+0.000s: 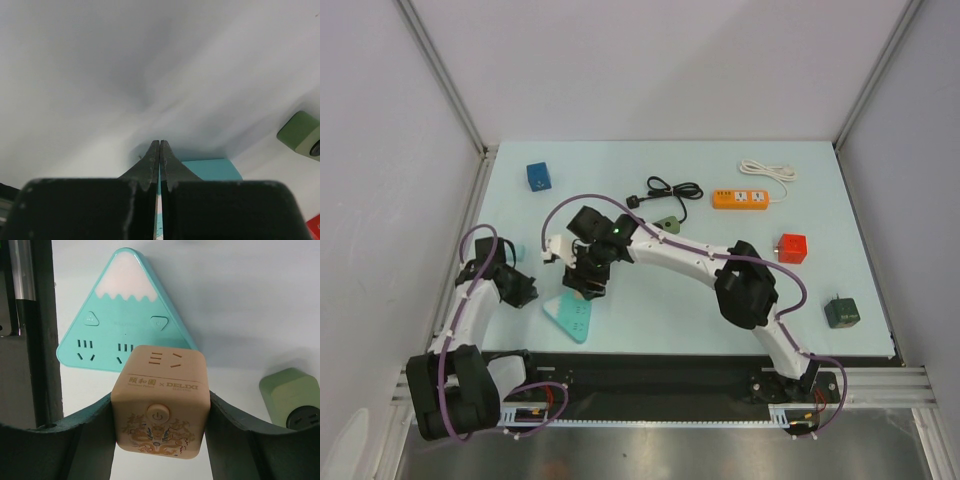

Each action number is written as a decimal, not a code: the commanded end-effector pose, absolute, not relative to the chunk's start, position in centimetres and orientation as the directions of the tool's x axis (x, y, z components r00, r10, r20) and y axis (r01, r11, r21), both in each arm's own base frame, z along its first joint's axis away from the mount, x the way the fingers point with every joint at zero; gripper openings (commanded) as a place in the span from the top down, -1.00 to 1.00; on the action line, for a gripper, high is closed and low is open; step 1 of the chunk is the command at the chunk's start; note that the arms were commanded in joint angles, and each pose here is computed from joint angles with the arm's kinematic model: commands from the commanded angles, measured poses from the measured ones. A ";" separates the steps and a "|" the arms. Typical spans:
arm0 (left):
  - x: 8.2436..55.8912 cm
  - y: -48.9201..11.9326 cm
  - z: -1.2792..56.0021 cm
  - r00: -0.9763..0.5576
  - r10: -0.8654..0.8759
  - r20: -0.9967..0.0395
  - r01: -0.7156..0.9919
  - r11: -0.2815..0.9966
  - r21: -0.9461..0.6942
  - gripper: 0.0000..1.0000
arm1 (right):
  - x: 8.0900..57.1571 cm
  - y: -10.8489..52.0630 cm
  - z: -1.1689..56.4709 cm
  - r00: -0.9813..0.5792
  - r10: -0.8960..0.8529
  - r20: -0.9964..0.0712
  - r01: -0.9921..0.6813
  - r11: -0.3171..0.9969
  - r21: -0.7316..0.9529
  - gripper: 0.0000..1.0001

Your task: Insert the plug

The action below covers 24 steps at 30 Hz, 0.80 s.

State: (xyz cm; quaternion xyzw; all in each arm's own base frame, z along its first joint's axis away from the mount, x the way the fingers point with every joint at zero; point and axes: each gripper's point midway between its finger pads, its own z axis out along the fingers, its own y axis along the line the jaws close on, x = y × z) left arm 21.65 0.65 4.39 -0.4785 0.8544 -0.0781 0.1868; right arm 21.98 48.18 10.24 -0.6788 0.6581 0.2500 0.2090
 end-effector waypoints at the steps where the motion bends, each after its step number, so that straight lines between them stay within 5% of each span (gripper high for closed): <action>1: 21.9 0.9 4.3 -0.475 -0.841 -0.259 -0.779 0.539 -0.322 0.99 | 22.3 49.1 10.5 -0.016 -0.780 -0.626 -0.999 -0.014 0.044 1.00; 24: 22.0 0.0 4.3 -0.481 -0.844 -0.236 -0.760 0.536 -0.367 0.99 | 22.1 48.9 8.3 -0.095 -0.828 -0.553 -0.995 0.068 0.070 1.00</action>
